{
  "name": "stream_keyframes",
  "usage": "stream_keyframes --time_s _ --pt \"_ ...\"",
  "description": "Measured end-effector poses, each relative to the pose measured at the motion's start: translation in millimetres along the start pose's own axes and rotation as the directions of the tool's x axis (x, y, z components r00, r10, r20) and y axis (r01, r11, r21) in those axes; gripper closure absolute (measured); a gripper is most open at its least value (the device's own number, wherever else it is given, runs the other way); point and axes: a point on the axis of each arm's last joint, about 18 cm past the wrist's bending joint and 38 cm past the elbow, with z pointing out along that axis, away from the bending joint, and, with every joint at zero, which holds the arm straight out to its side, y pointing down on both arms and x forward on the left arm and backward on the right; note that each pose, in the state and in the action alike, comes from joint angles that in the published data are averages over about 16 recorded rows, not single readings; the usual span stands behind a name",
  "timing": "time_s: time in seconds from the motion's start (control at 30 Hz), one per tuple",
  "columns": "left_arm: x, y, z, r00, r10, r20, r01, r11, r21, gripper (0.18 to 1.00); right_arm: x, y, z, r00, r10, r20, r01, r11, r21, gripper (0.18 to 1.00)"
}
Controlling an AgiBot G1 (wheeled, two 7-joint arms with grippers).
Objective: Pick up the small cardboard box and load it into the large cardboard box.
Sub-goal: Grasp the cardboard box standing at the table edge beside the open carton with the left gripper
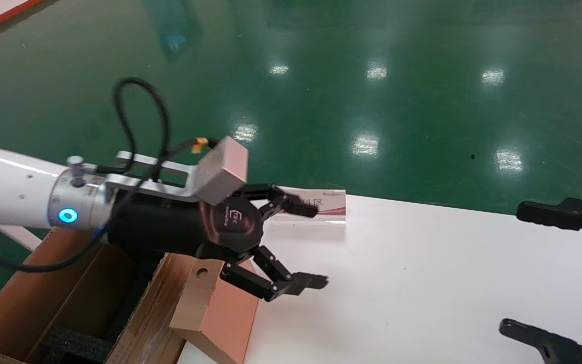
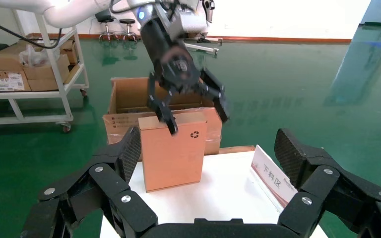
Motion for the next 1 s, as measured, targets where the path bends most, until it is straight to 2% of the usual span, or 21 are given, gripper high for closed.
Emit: stream_keyframes --time_s 0.2,0.47,0.73,1.0 --pt "-13 -6 7 0.997 -0.072 0.037 0.077 0.984 -0.163 0.184 0 0 0 1.000 0.000 0.000 0.000 1.000 0.000 0.178" --pt "-23 -18 14 0.978 -0.178 0.107 0.203 0.928 -0.312 0.184 0 0 0 1.000 0.000 0.000 0.000 1.000 0.000 0.178" --pt "-30 -20 14 0.939 -0.263 0.221 0.336 0.839 -0.428 0.184 0 0 0 1.000 0.000 0.000 0.000 1.000 0.000 0.178" --pt "-36 -25 13 0.895 -0.285 0.344 0.435 0.734 -0.521 0.184 0 0 0 1.000 0.000 0.000 0.000 1.000 0.000 0.178"
